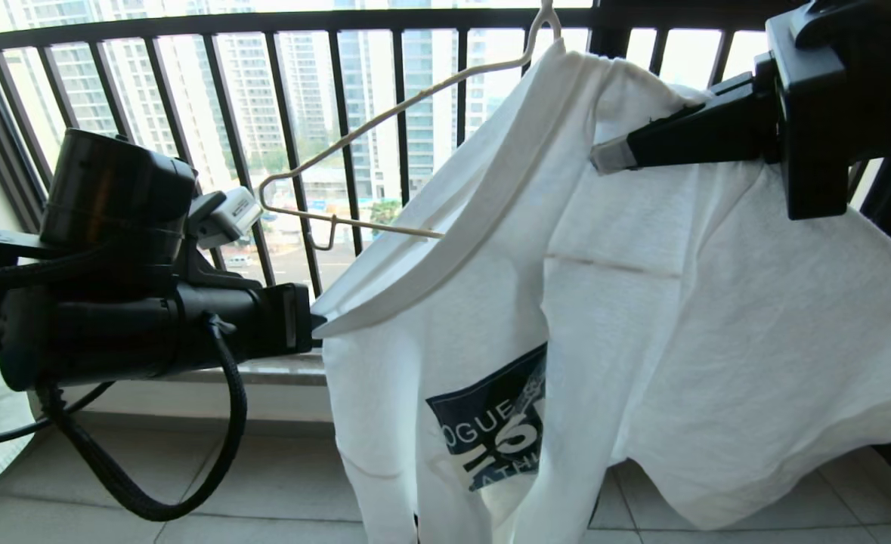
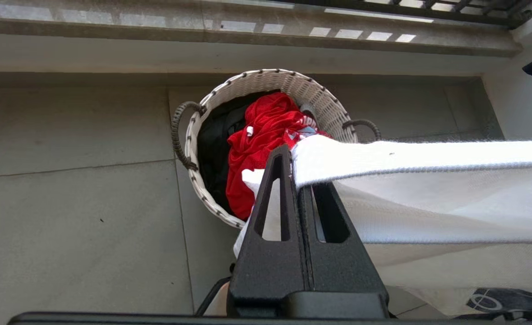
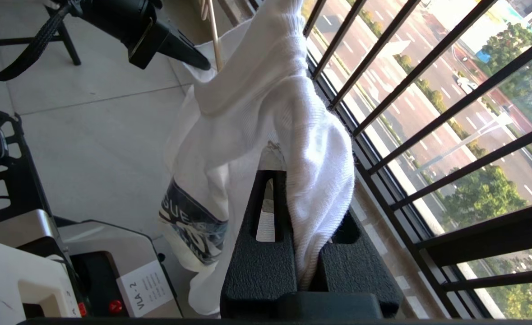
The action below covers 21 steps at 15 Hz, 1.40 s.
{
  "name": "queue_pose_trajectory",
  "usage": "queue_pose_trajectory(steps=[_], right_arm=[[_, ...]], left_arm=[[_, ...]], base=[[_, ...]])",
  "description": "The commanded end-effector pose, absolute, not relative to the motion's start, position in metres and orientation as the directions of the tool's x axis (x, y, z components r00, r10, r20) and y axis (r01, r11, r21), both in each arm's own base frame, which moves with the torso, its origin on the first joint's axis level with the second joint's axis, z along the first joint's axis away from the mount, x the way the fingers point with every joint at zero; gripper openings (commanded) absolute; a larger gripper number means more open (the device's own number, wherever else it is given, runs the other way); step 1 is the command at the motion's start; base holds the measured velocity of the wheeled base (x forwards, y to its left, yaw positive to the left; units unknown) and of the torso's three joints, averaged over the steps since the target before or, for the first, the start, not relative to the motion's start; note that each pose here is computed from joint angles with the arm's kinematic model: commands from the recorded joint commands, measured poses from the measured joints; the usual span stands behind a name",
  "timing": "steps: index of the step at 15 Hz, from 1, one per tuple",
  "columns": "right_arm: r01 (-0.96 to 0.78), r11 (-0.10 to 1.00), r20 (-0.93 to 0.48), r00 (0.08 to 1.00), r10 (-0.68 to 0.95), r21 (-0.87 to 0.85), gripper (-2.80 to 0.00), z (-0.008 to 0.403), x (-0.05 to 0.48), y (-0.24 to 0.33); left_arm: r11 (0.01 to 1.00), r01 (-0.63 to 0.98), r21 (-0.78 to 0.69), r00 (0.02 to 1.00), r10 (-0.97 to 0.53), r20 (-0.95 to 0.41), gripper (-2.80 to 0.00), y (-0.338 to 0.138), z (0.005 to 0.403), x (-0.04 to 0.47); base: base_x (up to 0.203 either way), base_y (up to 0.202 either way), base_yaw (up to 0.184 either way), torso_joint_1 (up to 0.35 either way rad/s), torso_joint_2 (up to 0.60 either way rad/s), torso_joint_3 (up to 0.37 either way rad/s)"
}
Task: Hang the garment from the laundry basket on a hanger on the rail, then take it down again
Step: Hang the clothes on the clothes rack
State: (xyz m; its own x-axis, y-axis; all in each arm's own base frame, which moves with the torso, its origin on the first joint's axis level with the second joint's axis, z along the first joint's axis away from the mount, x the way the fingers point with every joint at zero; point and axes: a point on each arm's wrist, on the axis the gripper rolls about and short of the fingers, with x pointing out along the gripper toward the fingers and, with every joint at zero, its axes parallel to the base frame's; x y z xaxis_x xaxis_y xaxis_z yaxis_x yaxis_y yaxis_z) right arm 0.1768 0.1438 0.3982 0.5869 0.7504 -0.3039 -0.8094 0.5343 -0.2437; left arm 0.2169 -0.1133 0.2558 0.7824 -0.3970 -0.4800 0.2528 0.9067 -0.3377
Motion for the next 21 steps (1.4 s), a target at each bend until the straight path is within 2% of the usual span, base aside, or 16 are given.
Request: queue_pose_trajectory(steps=[1, 13, 21], right_arm=[[-0.815, 0.531, -0.31, 0.579, 0.754, -0.232, -2.8, 0.396, 0.174, 0.134], [-0.823, 0.537, -0.412, 0.56, 0.719, -0.183, -2.8, 0.363, 0.201, 0.116], [-0.861, 0.485, -0.515, 0.488, 0.705, -0.153, -2.8, 0.331, 0.222, 0.132]], left_arm=[[0.919, 0.218, -0.328, 0.79, -0.364, -0.494, -2.8, -0.108, 0.252, 0.227], [0.934, 0.175, -0.313, 0.825, -0.313, -0.471, -2.8, -0.092, 0.259, 0.238], [0.926, 0.188, -0.328, 0.866, -0.314, -0.39, -2.8, -0.082, 0.285, 0.225]], base=[[0.0, 0.0, 0.0, 0.0, 0.0, 0.0], [0.0, 0.0, 0.0, 0.0, 0.0, 0.0], [0.0, 0.0, 0.0, 0.0, 0.0, 0.0]])
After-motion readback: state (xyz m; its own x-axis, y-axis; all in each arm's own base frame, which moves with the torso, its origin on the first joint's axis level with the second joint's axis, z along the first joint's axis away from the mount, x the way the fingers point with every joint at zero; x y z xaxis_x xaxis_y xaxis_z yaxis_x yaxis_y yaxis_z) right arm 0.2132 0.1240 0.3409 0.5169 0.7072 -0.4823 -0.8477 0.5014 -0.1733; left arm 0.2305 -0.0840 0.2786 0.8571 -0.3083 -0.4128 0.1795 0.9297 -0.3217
